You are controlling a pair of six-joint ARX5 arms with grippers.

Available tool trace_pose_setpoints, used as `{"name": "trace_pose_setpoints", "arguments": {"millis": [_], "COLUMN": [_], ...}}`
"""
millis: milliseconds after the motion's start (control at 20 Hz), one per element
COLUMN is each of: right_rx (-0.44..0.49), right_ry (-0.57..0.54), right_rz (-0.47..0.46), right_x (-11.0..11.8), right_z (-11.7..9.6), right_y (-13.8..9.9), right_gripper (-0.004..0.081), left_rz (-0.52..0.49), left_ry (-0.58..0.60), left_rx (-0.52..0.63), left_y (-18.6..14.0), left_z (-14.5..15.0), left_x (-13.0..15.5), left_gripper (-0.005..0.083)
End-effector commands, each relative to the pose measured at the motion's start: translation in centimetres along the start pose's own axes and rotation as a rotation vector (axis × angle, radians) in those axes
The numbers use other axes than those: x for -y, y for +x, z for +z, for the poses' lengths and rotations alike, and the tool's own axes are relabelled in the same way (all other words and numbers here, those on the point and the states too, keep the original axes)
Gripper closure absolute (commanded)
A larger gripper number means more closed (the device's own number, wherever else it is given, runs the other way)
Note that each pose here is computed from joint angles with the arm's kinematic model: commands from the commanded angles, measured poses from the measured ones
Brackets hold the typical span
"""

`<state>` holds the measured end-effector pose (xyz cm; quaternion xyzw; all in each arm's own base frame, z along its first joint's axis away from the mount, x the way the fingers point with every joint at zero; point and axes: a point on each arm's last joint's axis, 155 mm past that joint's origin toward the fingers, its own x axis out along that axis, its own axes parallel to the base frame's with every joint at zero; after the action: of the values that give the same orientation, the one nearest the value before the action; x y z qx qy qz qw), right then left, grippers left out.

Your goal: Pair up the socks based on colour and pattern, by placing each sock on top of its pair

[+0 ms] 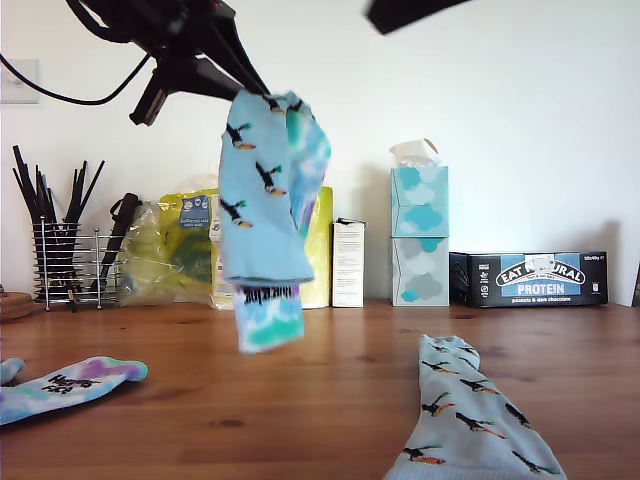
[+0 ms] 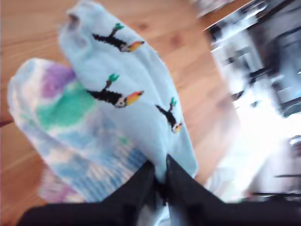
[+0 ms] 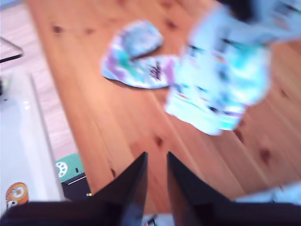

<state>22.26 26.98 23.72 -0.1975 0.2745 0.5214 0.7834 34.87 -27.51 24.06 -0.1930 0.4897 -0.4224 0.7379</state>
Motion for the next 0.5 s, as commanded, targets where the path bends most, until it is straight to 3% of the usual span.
{"name": "trace_pose_setpoints", "arguments": {"millis": [0,200,450], "right_rx": [0.019,0.051,-0.04], "right_ry": [-0.049,-0.061,-0.017], "right_rz": [0.018,0.014,-0.023], "right_x": [-0.1,1.1,3.1], "right_z": [0.7,1.7,-0.6], "right_y": [1.3,3.9,6.0], "right_gripper": [0.0516,0.0432,0.0399], "left_rz": [-0.074,-0.207,-0.278], "left_ry": [-0.01,-0.015,-0.023], "left_rx": [-0.023,-0.044,-0.06], "left_y": [0.8,0.4,-0.1], "left_z": [-0.3,-0.4,-0.5], "left_x": [1.1,3.6,4.9], "left_gripper": [0.0794,0.0794,0.0794]}}
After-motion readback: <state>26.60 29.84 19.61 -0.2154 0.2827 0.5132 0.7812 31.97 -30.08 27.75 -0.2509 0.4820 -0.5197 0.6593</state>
